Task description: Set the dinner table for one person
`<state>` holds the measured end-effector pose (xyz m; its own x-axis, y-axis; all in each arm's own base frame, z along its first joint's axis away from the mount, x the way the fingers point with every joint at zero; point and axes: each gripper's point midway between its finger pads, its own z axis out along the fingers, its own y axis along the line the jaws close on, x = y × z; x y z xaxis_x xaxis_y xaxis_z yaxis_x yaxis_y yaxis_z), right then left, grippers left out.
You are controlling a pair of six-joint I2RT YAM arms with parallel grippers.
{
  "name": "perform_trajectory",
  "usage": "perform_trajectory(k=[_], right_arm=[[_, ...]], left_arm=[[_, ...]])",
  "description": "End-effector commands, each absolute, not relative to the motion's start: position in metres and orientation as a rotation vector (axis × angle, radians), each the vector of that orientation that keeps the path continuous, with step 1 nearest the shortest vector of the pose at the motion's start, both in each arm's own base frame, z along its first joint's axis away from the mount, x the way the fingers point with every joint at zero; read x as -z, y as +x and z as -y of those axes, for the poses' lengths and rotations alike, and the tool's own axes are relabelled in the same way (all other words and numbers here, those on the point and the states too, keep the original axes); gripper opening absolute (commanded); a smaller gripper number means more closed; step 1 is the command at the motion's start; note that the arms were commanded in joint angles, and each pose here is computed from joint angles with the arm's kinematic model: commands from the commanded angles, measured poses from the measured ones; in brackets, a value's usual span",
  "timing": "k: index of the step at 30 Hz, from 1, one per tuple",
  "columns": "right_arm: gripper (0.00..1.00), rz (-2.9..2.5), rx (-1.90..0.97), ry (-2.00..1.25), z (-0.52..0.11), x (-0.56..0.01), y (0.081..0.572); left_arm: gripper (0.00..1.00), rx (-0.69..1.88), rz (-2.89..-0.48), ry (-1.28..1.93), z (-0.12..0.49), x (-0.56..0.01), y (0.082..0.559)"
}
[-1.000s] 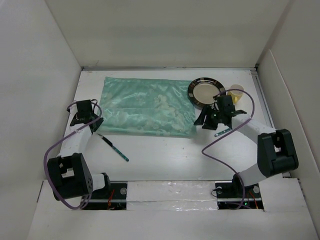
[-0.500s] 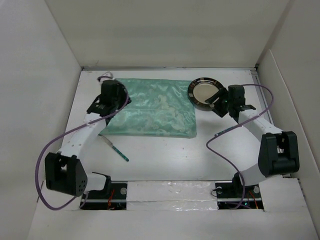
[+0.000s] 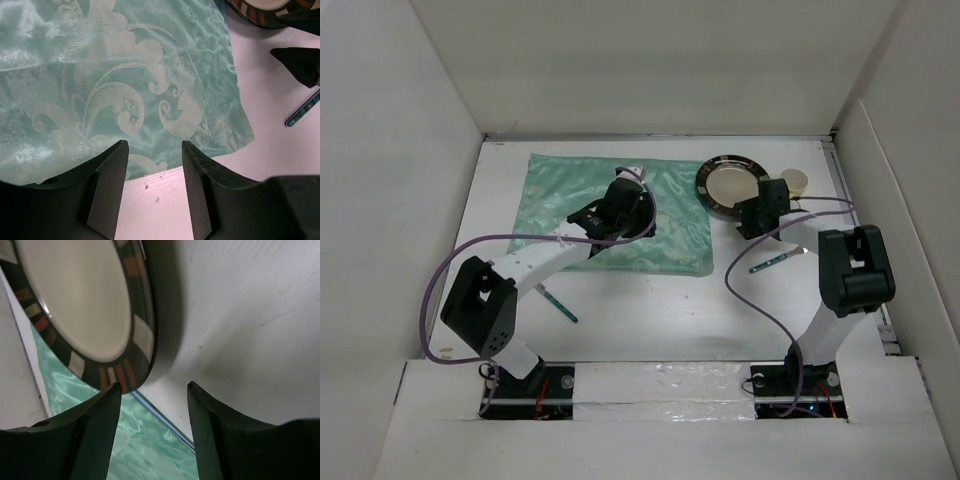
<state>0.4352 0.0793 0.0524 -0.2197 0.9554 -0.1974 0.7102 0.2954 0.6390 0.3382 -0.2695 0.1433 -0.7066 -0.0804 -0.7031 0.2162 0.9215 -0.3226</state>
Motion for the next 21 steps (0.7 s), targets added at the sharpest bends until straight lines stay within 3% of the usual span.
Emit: perform_trajectory(k=[1, 10, 21], right_arm=[[0.59, -1.865, -0.596, 1.584, -0.083, -0.068, 0.462], [0.51, -1.833, -0.46, 1.752, -0.085, -0.056, 0.478], [0.44, -1.913, -0.104, 1.946, -0.083, -0.042, 0.475]], left_arm=[[0.44, 0.573, -2.219, 0.143, 0.285, -0.169, 0.343], [0.44, 0.667, -2.242, 0.176, 0.293, -0.161, 0.328], [0.44, 0.524, -2.133, 0.176, 0.263, -0.186, 0.334]])
